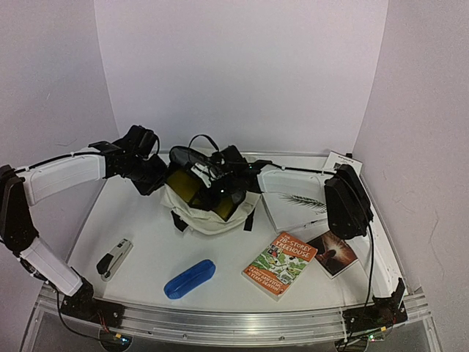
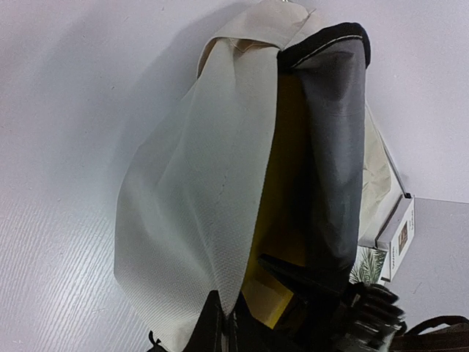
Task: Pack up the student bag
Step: Place the files in the student bag.
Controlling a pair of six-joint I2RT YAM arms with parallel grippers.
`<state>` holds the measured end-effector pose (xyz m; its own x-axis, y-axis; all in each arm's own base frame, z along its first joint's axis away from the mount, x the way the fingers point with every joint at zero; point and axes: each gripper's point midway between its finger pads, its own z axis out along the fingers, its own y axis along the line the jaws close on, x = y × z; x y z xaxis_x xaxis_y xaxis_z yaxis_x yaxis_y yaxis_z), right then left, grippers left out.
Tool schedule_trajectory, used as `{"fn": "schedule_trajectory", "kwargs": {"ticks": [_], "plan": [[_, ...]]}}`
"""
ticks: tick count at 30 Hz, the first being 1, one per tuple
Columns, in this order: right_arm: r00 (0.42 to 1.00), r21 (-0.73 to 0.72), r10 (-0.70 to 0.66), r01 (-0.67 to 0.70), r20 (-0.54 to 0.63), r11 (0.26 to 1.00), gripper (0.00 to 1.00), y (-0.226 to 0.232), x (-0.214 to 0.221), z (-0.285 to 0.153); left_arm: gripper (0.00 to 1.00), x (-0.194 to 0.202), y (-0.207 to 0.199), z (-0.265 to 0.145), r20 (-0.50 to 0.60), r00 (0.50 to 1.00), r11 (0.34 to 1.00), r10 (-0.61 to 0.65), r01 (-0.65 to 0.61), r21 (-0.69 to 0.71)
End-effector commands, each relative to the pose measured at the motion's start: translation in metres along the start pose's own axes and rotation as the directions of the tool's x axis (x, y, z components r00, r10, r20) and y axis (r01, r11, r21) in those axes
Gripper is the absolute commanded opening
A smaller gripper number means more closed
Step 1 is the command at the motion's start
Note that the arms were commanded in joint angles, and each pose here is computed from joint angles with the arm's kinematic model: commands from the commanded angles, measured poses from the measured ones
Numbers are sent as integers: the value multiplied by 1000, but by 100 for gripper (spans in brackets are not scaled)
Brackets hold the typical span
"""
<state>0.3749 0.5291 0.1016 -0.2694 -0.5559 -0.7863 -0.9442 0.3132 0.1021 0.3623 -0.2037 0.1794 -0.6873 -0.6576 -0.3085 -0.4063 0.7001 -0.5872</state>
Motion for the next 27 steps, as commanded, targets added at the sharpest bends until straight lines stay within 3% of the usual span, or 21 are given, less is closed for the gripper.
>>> {"fn": "schedule_trajectory", "kwargs": {"ticks": [1, 6, 10, 15, 20, 23, 27], "plan": [[993, 182, -42, 62, -113, 981, 41, -40, 40, 13, 0, -23, -31, -37, 78, 997, 989, -12, 0, 148], [994, 329, -27, 62, -110, 942, 31, -79, 31, -4, 0, -21, -17, -51, 79, 997, 992, -13, 3, 125], [988, 303, -28, 73, -149, 950, 32, -77, 46, -3, 0, -24, 13, -54, 93, 994, 996, -59, 53, 71], [987, 216, -38, 71, -154, 974, 45, -55, 46, 4, 0, -23, 28, -41, 76, 993, 994, -93, 88, 68], [994, 85, -97, 101, -51, 991, 71, -21, -10, -38, 0, -23, 31, -17, 53, 995, 996, -84, 82, 47], [997, 94, -69, 70, -18, 993, 72, -18, -31, -65, 0, -25, 31, -4, 39, 996, 996, -79, 78, 32], [987, 175, 153, -143, -44, 974, 65, -45, -16, -90, 0, -27, 23, 6, 19, 998, 998, -57, 56, 37]]}}
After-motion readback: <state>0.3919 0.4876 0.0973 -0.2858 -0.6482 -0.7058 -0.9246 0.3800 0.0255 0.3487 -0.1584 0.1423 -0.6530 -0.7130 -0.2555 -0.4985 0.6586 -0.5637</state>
